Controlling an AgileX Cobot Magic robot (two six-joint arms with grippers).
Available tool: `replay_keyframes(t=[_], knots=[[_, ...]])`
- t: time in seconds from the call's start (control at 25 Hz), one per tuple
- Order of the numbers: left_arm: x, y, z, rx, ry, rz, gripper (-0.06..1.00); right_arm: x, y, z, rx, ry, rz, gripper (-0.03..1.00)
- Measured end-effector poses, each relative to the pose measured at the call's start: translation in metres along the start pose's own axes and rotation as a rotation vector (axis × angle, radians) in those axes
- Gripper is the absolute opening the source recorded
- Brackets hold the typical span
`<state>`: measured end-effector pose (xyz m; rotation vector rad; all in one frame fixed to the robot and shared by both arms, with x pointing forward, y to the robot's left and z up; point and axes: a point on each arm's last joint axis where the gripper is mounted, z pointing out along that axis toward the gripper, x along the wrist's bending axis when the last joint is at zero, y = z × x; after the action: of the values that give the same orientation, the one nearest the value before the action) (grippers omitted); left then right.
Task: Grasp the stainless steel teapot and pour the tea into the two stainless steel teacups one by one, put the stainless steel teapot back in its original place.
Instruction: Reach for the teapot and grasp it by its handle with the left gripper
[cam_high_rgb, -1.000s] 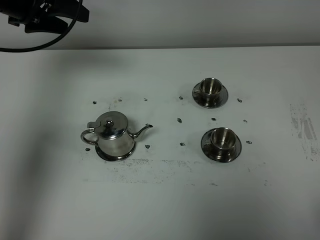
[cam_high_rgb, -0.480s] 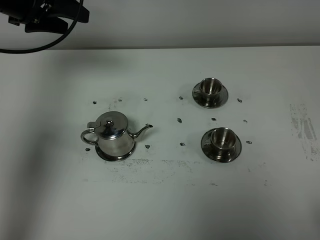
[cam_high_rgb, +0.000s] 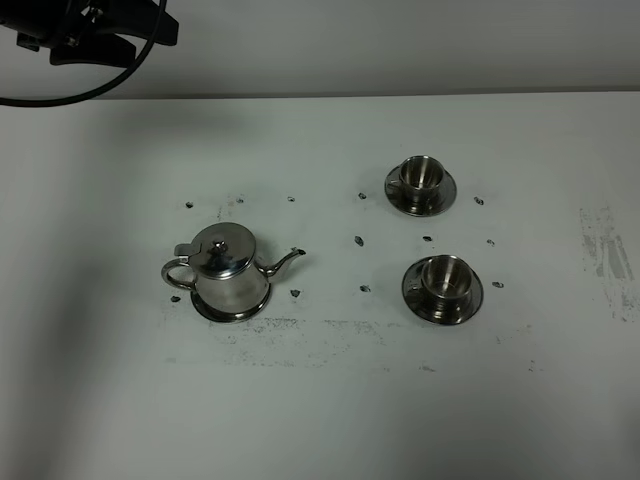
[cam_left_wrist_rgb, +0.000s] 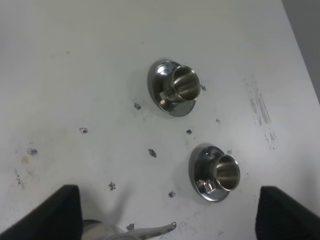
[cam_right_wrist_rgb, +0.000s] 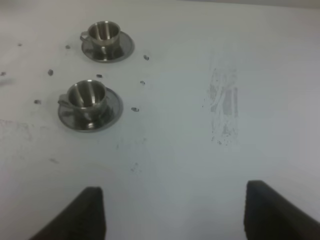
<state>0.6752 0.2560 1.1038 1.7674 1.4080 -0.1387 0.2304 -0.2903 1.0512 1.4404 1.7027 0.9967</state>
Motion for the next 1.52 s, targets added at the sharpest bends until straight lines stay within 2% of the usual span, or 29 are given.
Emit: replay_keyframes(t=[0.2, 0.36, 0.48, 0.64, 0.88, 1.0, 1.08, 1.28, 1.44, 1.52], knots=[[-0.013, 0.000, -0.001, 0.003, 0.001, 0.033, 0.69, 0.000, 0.000, 0.000, 0.000, 0.000, 0.000, 0.59], [-0.046, -0.006, 0.008, 0.058, 0.035, 0.145, 0.69, 0.000, 0.000, 0.000, 0.000, 0.000, 0.000, 0.59], [-0.069, -0.014, 0.021, 0.120, 0.098, 0.227, 0.69, 0.000, 0.000, 0.000, 0.000, 0.000, 0.000, 0.59], [-0.086, -0.026, 0.038, 0.209, 0.251, 0.322, 0.68, 0.000, 0.000, 0.000, -0.001, 0.001, 0.000, 0.59], [-0.104, -0.036, 0.053, 0.277, 0.550, 0.477, 0.64, 0.000, 0.000, 0.000, -0.001, 0.001, 0.000, 0.59], [-0.116, -0.039, 0.058, 0.283, 0.624, 0.547, 0.63, 0.000, 0.000, 0.000, -0.001, 0.001, 0.000, 0.59], [-0.122, -0.041, 0.061, 0.285, 0.643, 0.583, 0.63, 0.000, 0.000, 0.000, -0.001, 0.001, 0.000, 0.59], [-0.126, -0.043, 0.065, 0.290, 0.673, 0.622, 0.62, 0.000, 0.000, 0.000, -0.001, 0.001, 0.000, 0.59], [-0.108, -0.045, 0.082, 0.354, 0.750, 0.659, 0.62, 0.000, 0.000, 0.000, -0.002, 0.001, 0.000, 0.59], [-0.099, -0.048, 0.094, 0.391, 0.764, 0.664, 0.62, 0.000, 0.000, 0.000, -0.002, 0.001, 0.000, 0.59]])
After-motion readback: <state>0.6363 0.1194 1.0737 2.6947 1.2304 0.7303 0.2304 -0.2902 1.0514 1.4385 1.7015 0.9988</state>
